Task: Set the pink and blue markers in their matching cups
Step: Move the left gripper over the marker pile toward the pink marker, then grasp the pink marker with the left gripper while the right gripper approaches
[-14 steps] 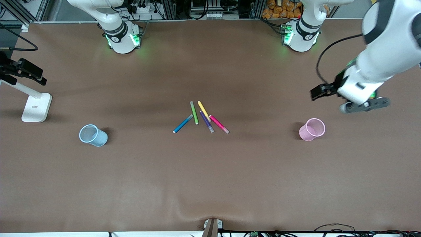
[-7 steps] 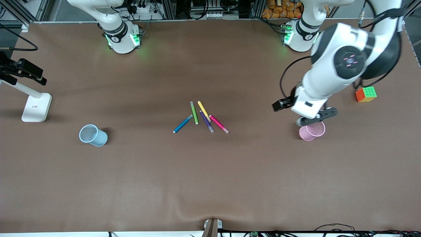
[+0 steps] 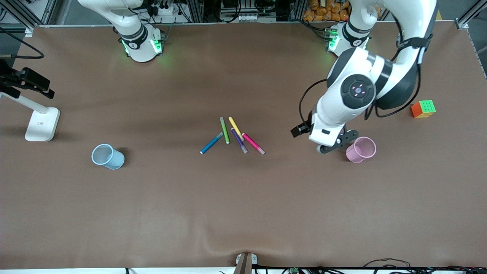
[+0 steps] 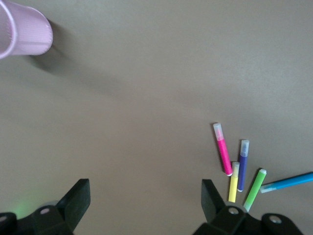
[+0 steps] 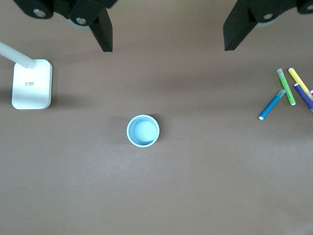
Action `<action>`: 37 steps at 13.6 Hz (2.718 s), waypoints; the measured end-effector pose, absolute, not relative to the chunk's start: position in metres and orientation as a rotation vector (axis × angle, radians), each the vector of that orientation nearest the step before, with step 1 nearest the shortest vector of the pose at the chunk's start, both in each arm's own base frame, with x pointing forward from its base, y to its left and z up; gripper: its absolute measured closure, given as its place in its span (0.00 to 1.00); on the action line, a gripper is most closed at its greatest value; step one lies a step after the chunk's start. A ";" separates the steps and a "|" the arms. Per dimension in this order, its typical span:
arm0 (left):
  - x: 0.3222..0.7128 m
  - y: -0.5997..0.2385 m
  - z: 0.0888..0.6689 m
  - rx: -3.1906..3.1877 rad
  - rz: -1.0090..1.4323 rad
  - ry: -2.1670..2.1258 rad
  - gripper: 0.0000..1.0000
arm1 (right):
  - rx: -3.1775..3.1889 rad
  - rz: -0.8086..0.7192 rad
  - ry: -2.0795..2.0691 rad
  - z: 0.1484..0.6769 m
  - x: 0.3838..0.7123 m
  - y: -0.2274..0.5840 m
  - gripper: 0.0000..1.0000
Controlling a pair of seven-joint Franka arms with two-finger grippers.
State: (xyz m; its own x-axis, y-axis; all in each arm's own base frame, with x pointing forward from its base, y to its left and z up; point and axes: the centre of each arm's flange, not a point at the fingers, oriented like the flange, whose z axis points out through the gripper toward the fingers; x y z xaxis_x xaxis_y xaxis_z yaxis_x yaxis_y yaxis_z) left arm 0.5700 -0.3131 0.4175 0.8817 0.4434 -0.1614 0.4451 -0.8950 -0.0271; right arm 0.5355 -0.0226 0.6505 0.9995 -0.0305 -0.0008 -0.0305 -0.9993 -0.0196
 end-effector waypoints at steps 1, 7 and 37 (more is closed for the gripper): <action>0.570 -0.319 0.410 3.032 -0.259 0.733 0.00 | -3.122 0.001 0.048 0.650 0.536 -0.023 0.00; 0.564 -0.362 0.363 3.010 -0.224 0.837 0.00 | -3.121 0.004 0.049 0.650 0.536 -0.023 0.00; 0.527 -0.469 0.205 2.934 -0.137 1.230 0.00 | -3.119 0.040 -0.049 0.586 0.586 0.014 0.00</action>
